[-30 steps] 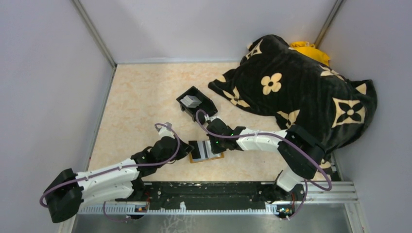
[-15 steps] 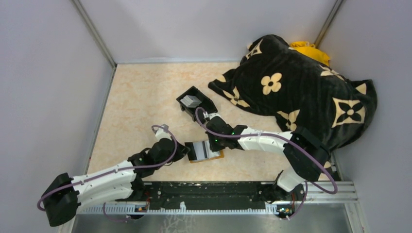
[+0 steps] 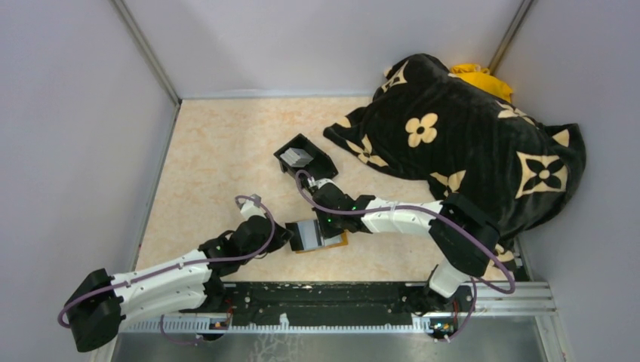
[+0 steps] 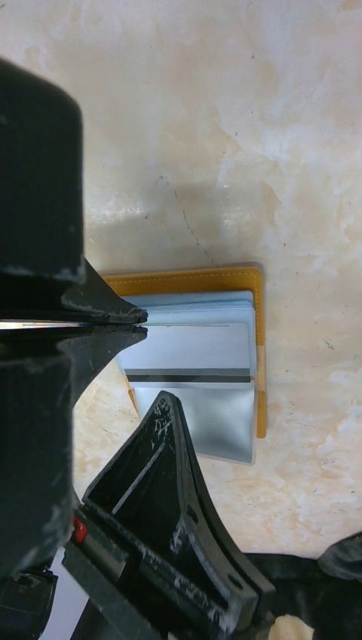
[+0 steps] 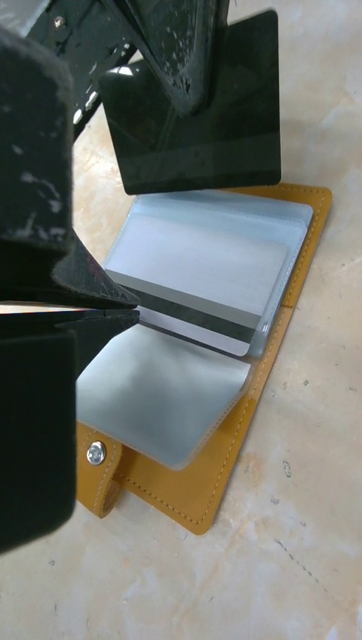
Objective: Put the credit cards into the card holder
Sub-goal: Turn over the card slot in the card holder.
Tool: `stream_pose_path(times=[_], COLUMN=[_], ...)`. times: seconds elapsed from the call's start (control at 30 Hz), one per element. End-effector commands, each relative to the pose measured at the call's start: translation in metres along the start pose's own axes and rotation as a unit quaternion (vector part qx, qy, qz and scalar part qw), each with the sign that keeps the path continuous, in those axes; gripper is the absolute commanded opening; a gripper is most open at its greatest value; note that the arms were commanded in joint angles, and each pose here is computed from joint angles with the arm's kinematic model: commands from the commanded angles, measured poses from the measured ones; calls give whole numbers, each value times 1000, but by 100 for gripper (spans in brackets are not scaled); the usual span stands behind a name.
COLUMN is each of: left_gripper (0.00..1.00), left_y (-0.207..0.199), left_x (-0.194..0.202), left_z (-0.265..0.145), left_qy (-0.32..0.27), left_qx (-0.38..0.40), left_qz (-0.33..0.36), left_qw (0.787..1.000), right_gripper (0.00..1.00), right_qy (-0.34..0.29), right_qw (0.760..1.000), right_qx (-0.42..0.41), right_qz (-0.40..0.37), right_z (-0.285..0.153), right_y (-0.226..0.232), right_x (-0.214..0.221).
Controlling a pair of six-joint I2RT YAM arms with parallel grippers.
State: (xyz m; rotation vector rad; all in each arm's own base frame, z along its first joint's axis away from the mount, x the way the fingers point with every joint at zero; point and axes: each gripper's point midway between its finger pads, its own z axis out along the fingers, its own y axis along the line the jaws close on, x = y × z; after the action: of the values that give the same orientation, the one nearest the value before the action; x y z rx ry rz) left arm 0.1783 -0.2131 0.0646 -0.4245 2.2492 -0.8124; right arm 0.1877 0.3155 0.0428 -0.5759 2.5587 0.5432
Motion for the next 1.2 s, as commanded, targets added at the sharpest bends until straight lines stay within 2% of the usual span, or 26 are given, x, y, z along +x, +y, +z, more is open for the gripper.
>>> stream_pose_path(times=[0.0, 0.3, 1.17], left_gripper=[0, 0, 0], left_y=[8, 8, 11], left_x=[-2, -6, -20], left_z=[0, -3, -13], left_qy=[-8, -13, -36], left_qx=[-12, -15, -27], left_qz=[8, 16, 35], left_qw=[1000, 1000, 998], right_gripper=[0, 0, 0], right_qy=[-16, 17, 42], right_qw=[1000, 1000, 999], right_qx=[-22, -7, 1], right_qz=[-3, 3, 9], right_z=[6, 27, 41], right_y=[16, 5, -4], right_x=[-13, 10, 28])
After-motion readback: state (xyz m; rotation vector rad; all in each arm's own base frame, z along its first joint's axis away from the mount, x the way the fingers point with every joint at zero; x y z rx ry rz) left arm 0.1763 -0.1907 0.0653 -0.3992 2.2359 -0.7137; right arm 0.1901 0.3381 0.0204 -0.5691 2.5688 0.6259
